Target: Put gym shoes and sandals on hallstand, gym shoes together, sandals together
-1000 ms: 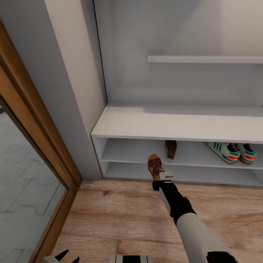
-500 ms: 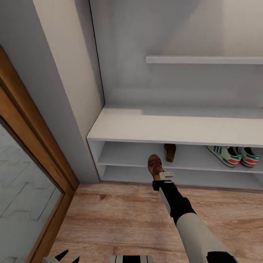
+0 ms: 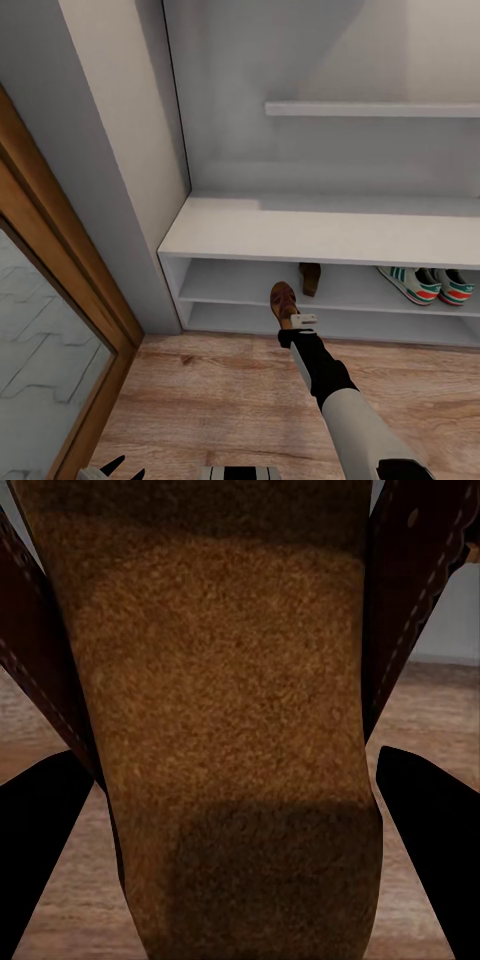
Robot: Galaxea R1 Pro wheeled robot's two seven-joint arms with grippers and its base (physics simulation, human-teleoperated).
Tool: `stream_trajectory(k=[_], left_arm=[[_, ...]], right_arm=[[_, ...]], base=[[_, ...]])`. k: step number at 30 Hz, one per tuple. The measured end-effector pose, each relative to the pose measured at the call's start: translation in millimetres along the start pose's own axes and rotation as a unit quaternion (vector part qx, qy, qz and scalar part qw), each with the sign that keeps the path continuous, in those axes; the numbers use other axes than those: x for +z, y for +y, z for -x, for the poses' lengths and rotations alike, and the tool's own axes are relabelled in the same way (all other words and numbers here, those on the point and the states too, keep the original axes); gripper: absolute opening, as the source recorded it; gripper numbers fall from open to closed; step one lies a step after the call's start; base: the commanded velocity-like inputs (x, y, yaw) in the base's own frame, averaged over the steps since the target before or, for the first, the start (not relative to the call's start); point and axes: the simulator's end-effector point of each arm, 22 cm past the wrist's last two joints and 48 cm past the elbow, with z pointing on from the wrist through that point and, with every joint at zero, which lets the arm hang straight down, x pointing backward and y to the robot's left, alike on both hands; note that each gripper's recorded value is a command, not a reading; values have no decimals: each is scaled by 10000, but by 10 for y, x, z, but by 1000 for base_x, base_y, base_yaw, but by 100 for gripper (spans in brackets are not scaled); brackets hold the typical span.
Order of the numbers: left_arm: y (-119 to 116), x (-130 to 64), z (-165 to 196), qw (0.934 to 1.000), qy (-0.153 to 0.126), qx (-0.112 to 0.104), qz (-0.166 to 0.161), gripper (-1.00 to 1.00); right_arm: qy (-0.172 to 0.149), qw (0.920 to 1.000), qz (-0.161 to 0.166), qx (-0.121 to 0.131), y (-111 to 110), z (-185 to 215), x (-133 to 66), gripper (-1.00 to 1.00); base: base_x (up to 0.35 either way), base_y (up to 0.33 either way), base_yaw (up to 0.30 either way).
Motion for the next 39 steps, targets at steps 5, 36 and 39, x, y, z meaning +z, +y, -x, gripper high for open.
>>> stream_trajectory(k=[5,36,39], left_arm=[[3,0,0,10000,0,0,6,100],[-73,56,-22,10000,16,14,-68,100],[-73,57,-19,10000,15,17,-67,100]], right_arm=[[9,9998,-193,36,-96,-5,0,-100],[44,9996,-249,160,-151,-36,8,-100],[46,9995,-255,160,-154,-36,7,-100]], base=[[0,0,0],[47,0,0],[0,0,0]])
